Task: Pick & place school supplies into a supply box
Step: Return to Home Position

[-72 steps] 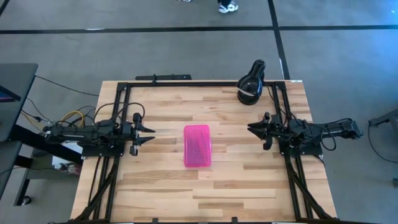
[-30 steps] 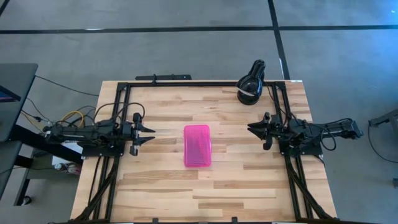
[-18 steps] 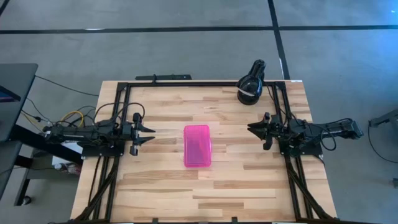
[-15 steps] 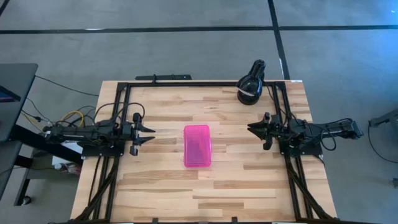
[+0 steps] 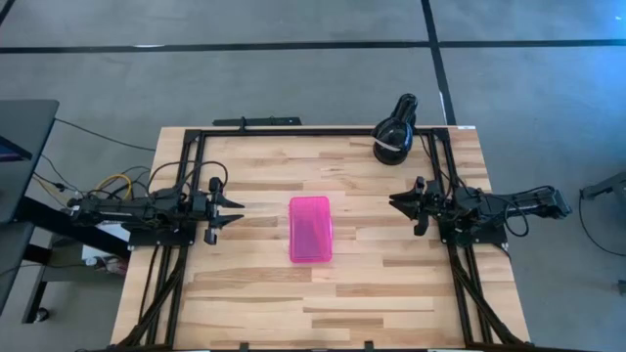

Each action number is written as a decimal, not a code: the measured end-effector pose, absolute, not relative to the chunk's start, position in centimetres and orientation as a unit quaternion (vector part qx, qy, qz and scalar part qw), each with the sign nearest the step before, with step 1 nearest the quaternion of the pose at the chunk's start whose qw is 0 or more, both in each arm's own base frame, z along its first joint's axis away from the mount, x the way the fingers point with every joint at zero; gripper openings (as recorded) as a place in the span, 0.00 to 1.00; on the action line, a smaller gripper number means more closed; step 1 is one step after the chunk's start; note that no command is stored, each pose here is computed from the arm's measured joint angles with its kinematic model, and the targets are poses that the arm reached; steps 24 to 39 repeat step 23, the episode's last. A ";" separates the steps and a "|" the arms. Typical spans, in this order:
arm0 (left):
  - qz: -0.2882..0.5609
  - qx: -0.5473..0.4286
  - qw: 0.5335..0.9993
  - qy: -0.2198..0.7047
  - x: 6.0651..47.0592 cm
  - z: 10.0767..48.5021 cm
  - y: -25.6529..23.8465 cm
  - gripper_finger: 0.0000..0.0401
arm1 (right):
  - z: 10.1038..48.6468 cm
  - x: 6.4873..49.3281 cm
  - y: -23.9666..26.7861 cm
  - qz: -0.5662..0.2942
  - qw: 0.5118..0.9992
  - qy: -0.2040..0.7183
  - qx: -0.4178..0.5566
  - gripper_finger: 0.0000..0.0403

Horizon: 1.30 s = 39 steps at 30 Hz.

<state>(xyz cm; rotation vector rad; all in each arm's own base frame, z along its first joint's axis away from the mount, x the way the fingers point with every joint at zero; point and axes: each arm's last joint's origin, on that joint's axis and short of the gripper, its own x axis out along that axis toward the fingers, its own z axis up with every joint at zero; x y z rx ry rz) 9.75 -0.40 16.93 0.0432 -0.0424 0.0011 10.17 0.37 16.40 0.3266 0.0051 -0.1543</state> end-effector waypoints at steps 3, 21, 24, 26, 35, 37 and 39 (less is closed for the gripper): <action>0.001 0.024 0.999 -0.021 9.7 16.9 -0.4 0.28 | 16.4 10.2 0.4 -0.077 0.984 0.002 0.162 0.23; 0.000 0.021 1.000 -0.021 9.7 16.9 -0.4 0.28 | 16.4 10.2 0.4 -0.077 0.984 0.003 0.162 0.23; 0.000 0.018 1.000 -0.021 9.7 16.9 -0.4 0.28 | 16.4 10.2 0.4 -0.077 0.984 0.003 0.162 0.23; 0.000 0.018 1.000 -0.021 9.7 16.9 -0.4 0.28 | 16.4 10.2 0.4 -0.077 0.984 0.003 0.162 0.23; 0.000 0.018 1.000 -0.021 9.7 16.9 -0.4 0.28 | 16.4 10.2 0.4 -0.077 0.984 0.003 0.162 0.23; 0.000 0.018 1.000 -0.021 9.7 16.9 -0.4 0.28 | 16.4 10.2 0.4 -0.077 0.984 0.003 0.162 0.23; 0.000 0.018 1.000 -0.021 9.7 16.9 -0.4 0.28 | 16.4 10.2 0.4 -0.077 0.984 0.003 0.162 0.23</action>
